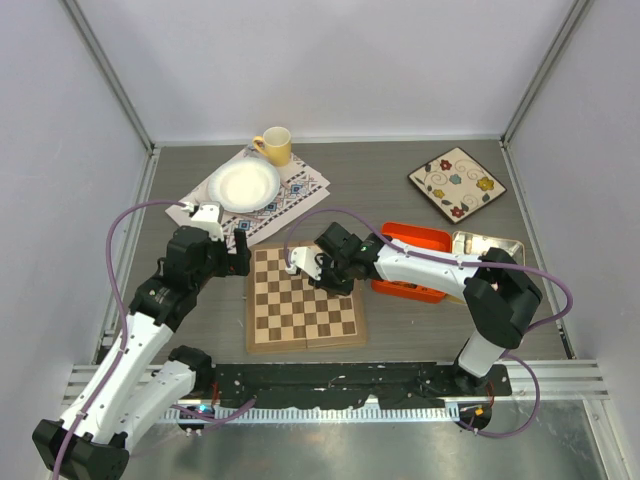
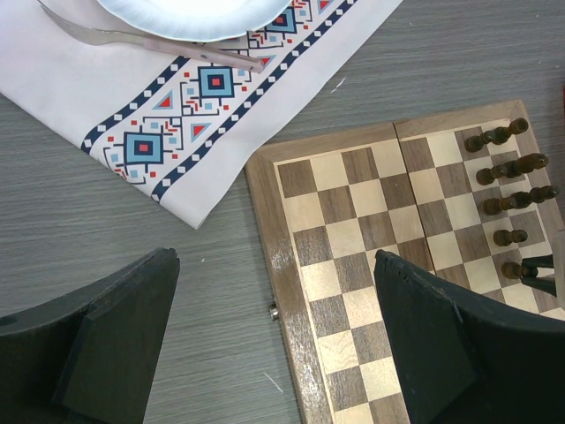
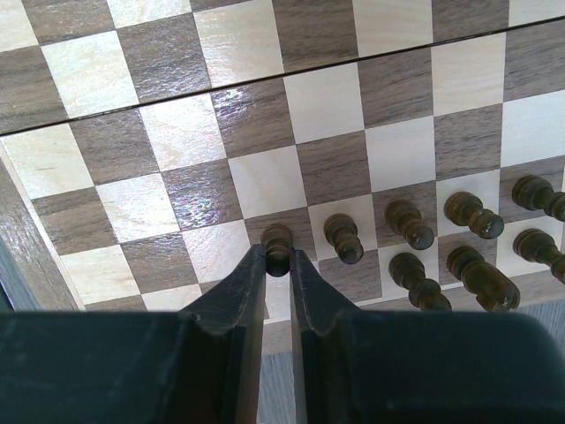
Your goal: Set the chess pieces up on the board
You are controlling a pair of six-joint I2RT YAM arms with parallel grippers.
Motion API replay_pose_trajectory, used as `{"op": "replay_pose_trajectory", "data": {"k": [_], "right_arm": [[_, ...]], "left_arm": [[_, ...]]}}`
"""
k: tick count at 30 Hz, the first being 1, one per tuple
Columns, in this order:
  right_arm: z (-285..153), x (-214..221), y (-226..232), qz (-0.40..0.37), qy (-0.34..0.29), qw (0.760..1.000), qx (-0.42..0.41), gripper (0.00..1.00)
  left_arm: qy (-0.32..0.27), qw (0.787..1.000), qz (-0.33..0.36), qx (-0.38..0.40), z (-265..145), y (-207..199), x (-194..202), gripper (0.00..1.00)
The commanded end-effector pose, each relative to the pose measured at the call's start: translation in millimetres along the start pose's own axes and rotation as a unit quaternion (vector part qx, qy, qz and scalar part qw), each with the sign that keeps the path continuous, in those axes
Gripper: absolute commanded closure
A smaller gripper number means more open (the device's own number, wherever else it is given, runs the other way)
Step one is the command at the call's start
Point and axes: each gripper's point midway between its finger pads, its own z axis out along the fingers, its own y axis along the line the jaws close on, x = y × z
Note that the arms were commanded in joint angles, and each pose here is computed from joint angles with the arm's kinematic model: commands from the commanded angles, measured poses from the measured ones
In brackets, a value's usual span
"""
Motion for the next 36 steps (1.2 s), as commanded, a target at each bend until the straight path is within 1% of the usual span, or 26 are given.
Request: {"op": "replay_pose_trajectory", "data": {"k": [1, 6, 9, 12, 15, 19, 22, 23, 25, 26, 27, 29, 30, 33, 34, 36], "right_arm": [[-11.2, -6.9, -2.4, -0.012, -0.005, 1.0, 0.01, 0.8], [-11.6, -10.6, -3.8, -0.009, -0.009, 1.0, 0.012, 0.73], [-14.6, -15.5, -3.9, -0.006, -0.015, 1.0, 0.01, 0.66], [-20.1, -22.7, -6.9, -0.005, -0.023, 1.0, 0.013, 0.61], [-27.2, -30.9, -8.7, -0.007, -0.031, 0.999, 0.016, 0.58], [-43.9, -41.3, -12.5, -0.008, -0.047, 0.999, 0.016, 0.57], [-66.8, -49.8, -19.1, -0.011, -0.07, 0.997, 0.007, 0.58], [-76.1, -45.6, -18.8, -0.008, -0.071, 0.997, -0.001, 0.58], [-91.3, -41.8, -28.5, 0.014, -0.098, 0.995, -0.014, 0.57], [-96.6, -36.3, -30.1, 0.026, -0.106, 0.994, -0.023, 0.57], [-111.9, -30.4, -43.4, 0.048, -0.128, 0.99, -0.014, 0.57], [-117.9, -13.9, -50.8, 0.073, -0.132, 0.989, -0.007, 0.55], [-130.1, -0.1, -66.4, 0.096, -0.139, 0.985, 0.019, 0.54], [-136.1, 34.3, -81.9, 0.14, -0.132, 0.98, 0.05, 0.53], [-136.6, 58.2, -91.5, 0.17, -0.119, 0.976, 0.067, 0.52], [-135.1, 82.2, -98.6, 0.188, -0.101, 0.974, 0.078, 0.5]], "left_arm": [[-0.027, 1.0, 0.0, 0.007, -0.6, -2.2, -12.8, 0.04], [-0.026, 1.0, 0.0, 0.008, -0.3, -2.5, -12.4, 0.04], [-0.03, 1.0, -0.001, 0.008, -1.1, -2.5, -14.1, 0.04], [-0.029, 1.0, -0.001, 0.008, -1.7, -2.3, -14.3, 0.04], [-0.033, 0.999, -0.003, 0.01, -2.4, -3.4, -16.4, 0.04], [-0.037, 0.999, -0.012, 0.022, -5.4, -8.5, -20.3, 0.03], [-0.04, 0.998, -0.031, 0.04, -8.6, -16.0, -23.5, 0.0], [-0.04, 0.997, -0.036, 0.047, -9.6, -19.0, -24.0, 0.0], [-0.039, 0.996, -0.05, 0.068, -11.1, -27.6, -26.2, 0.0], [-0.032, 0.993, -0.063, 0.097, -13.2, -38.8, -25.1, 0.0], [-0.033, 0.991, -0.069, 0.113, -13.8, -45.1, -27.3, 0.0], [-0.028, 0.984, -0.09, 0.15, -16.9, -59.3, -28.4, 0.0], [-0.037, 0.981, -0.096, 0.166, -18.2, -65.5, -33.9, 0.0], [-0.044, 0.969, -0.115, 0.214, -22.8, -82.6, -40.9, 0.0], [-0.045, 0.966, -0.118, 0.226, -24.1, -86.8, -42.5, 0.0], [-0.045, 0.957, -0.129, 0.257, -25.7, -97.8, -44.8, 0.01]]}}
